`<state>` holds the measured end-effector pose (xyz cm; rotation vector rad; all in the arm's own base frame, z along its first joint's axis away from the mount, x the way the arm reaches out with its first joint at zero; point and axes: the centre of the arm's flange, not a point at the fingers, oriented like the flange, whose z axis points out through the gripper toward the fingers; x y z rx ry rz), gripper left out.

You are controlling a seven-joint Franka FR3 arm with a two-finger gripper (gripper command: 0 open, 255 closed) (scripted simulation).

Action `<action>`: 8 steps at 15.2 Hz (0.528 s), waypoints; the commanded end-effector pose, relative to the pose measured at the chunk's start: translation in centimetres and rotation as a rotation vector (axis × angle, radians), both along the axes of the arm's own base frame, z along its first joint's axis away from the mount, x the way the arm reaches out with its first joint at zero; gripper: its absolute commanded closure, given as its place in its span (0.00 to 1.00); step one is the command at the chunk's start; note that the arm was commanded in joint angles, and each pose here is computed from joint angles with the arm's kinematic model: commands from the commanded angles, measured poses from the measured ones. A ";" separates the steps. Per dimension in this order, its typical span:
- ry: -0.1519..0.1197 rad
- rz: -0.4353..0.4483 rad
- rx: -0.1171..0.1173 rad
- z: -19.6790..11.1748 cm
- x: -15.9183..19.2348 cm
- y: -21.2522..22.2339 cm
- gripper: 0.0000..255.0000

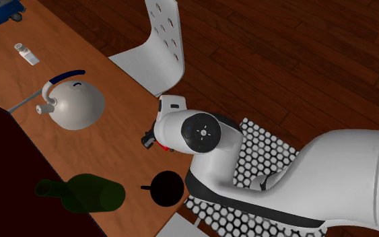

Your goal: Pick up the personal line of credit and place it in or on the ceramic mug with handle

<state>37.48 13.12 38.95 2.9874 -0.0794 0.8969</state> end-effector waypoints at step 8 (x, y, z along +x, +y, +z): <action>0.001 0.000 0.000 4.7 -0.1 0.0 1.00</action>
